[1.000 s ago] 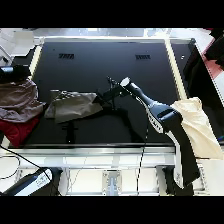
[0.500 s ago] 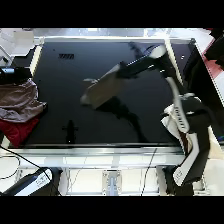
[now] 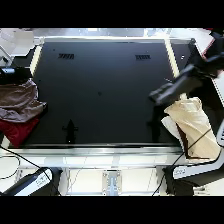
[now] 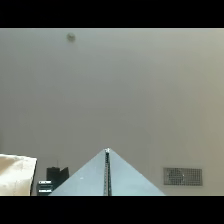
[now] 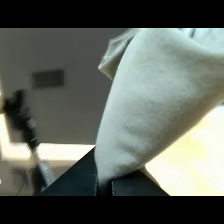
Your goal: Fold the shirts.
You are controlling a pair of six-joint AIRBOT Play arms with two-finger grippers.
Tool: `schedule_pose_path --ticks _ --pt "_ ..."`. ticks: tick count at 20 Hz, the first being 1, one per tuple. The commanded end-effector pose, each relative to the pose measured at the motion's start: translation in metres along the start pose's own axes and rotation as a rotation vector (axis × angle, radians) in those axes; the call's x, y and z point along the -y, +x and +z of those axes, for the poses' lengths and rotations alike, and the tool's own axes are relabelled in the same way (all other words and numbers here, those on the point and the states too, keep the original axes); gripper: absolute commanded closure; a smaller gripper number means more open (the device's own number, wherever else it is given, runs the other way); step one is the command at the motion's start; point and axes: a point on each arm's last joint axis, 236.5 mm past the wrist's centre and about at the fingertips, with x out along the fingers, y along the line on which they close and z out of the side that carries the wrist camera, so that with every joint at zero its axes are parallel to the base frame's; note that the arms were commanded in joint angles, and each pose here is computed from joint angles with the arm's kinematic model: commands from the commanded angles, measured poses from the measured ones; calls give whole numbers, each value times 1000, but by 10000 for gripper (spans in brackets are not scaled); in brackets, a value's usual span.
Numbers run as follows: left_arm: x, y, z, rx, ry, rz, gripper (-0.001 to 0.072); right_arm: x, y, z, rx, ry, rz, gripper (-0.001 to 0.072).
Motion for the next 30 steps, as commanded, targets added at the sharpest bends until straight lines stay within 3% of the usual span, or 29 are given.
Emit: schedule_pose_path --ticks 1,8,17,18,20,21,24,26,30 --pt "2 0 0 -1 -5 -7 694 79 -70 -30 60 158 -130 702" --pt "2 0 0 -1 -11 -8 695 124 -144 -87 206 319 -233 702" --pt "7 -1 -18 -77 -11 -30 694 150 -81 -206 -110 456 -348 687" --pt "7 -1 -19 -81 -11 -31 695 155 -83 -214 -128 472 -383 610" --pt "8 -1 -20 -84 -10 -32 695 162 -100 -218 -96 496 -459 324" --pt "8 -1 -20 -84 -10 -32 694 160 -115 -213 -51 488 -487 262" --pt "8 -1 -20 -83 -11 -32 695 148 -167 -168 187 417 -531 264" --pt "10 -1 -19 -81 -15 -40 694 96 -191 -110 431 282 -361 268" --pt "39 -1 -9 -46 -88 -168 694 -102 -211 -41 681 -145 330 269"
